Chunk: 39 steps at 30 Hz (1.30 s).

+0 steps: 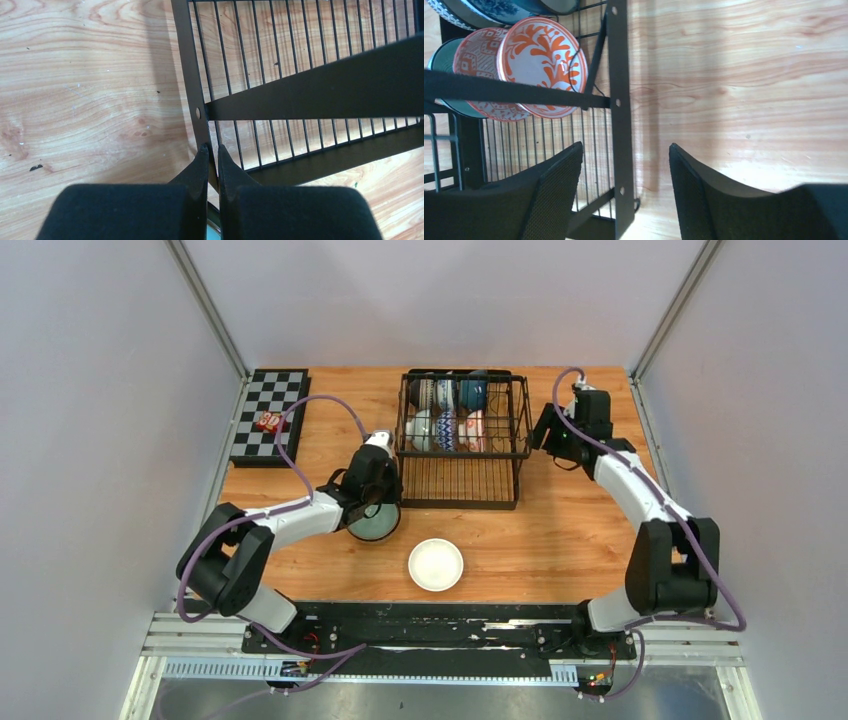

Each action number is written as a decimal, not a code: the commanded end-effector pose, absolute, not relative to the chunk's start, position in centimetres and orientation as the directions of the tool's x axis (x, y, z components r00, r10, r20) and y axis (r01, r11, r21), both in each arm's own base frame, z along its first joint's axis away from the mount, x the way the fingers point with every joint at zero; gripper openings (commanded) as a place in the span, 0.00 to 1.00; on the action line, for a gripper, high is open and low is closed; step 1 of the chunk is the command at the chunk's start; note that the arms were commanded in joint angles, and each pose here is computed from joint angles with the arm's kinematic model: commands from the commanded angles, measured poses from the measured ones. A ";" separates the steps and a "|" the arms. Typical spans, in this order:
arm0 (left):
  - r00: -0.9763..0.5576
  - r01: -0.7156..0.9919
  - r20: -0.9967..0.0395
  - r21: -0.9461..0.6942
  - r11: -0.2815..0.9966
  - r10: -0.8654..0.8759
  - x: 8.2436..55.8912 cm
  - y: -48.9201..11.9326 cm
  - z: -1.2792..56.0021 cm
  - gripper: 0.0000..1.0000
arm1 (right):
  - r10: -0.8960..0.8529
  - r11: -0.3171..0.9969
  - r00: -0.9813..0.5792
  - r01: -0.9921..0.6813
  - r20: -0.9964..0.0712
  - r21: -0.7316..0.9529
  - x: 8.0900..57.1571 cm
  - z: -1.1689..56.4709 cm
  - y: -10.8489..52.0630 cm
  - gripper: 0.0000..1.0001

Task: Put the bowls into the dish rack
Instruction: Adjust the dish rack at the center of the board, then pick up the bowl from the center of the board.

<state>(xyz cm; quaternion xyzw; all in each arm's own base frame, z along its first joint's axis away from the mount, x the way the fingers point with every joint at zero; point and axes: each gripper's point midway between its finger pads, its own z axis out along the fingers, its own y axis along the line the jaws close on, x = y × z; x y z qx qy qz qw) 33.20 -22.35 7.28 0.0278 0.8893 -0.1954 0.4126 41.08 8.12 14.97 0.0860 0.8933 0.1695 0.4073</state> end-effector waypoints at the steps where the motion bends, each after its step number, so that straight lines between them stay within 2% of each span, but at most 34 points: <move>1: -0.673 0.366 -0.731 -0.462 0.808 -0.113 32.2 -27.9 10.1 0.00 | 0.380 0.915 -0.629 0.145 -0.679 0.377 38.8 14.6 5.0 0.70; 3: -0.676 0.371 -0.728 -0.475 0.798 -0.119 32.4 -28.3 10.3 0.00 | 0.380 0.915 -0.619 0.144 -0.687 0.376 37.5 15.2 4.8 0.83; 4: -0.678 0.376 -0.726 -0.482 0.791 -0.120 32.4 -28.6 10.4 0.00 | 0.383 0.916 -0.608 0.152 -0.696 0.372 36.9 15.5 4.5 0.96; 6: -0.678 0.383 -0.725 -0.489 0.784 -0.121 32.6 -29.1 10.6 0.00 | 0.414 0.908 -0.575 0.210 -0.706 0.362 35.8 15.8 3.5 1.00; 10: -0.673 0.385 -0.729 -0.488 0.783 -0.124 33.2 -29.6 10.8 0.00 | 0.426 0.905 -0.563 0.268 -0.708 0.332 33.3 16.1 2.3 1.00; 14: -0.678 0.388 -0.724 -0.501 0.773 -0.129 33.5 -30.4 11.0 0.00 | 0.412 0.906 -0.566 0.170 -0.714 0.388 31.3 17.0 3.9 0.99; 18: -0.673 0.388 -0.729 -0.491 0.780 -0.125 33.4 -30.2 11.4 0.02 | 0.393 0.903 -0.577 0.095 -0.716 0.419 28.6 16.9 5.1 0.92; 21: -0.670 0.381 -0.733 -0.473 0.794 -0.116 33.1 -29.5 11.7 0.12 | 0.378 0.891 -0.616 0.040 -0.691 0.452 26.3 16.4 6.5 0.88; 23: -0.667 0.380 -0.737 -0.462 0.801 -0.108 32.8 -29.1 12.2 0.24 | 0.369 0.877 -0.641 0.000 -0.673 0.481 24.8 16.0 7.7 0.86; 28: -0.665 0.369 -0.742 -0.426 0.826 -0.086 32.0 -27.7 13.0 0.45 | 0.322 0.863 -0.696 -0.062 -0.641 0.501 21.7 15.4 9.7 0.83; 31: -0.681 0.360 -0.730 -0.404 0.841 -0.059 30.9 -26.7 13.1 0.50 | 0.296 0.852 -0.722 -0.096 -0.625 0.515 20.3 15.2 10.9 0.83; 39: -0.733 0.340 -0.680 -0.398 0.852 -0.025 26.6 -23.9 13.0 0.57 | 0.163 0.843 -0.769 -0.217 -0.618 0.493 18.0 14.6 15.7 0.81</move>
